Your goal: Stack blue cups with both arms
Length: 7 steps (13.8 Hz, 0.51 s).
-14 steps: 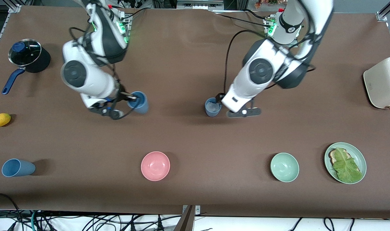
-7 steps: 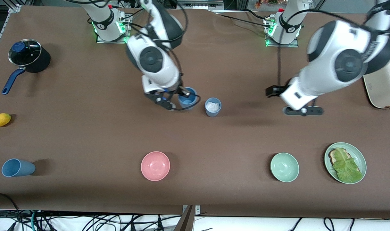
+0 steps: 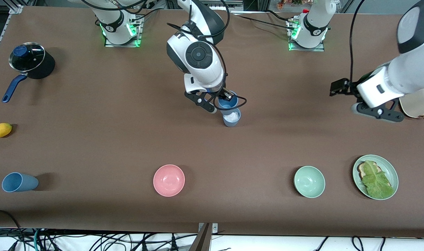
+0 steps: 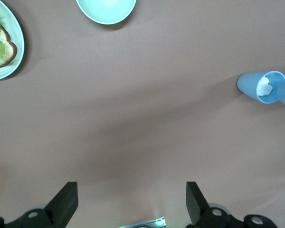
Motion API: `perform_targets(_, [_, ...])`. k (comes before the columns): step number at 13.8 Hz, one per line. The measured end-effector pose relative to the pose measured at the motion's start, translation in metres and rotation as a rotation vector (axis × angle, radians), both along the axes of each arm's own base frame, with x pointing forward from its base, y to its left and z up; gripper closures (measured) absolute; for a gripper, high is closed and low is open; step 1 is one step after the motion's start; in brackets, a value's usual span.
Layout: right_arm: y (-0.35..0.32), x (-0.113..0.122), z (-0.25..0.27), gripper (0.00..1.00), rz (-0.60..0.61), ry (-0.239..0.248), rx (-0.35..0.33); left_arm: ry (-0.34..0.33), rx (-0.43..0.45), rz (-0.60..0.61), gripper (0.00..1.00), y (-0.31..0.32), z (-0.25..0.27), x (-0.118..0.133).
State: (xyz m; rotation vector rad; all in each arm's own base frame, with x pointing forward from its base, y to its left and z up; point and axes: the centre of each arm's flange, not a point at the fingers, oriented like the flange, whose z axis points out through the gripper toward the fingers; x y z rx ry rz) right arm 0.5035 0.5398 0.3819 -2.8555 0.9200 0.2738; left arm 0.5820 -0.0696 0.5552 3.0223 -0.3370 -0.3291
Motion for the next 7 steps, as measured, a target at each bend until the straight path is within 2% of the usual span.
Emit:
perform_targets(4, [0.007,0.005,-0.016,0.94,-0.012,-0.010,0.018,-0.082,0.040,-0.018,0.00,-0.008,0.008,-0.019])
perform_targets(7, [0.009,0.004,-0.021,0.94,-0.010,-0.006,0.015,-0.098,0.053,0.020,0.00,0.013,0.004,-0.031])
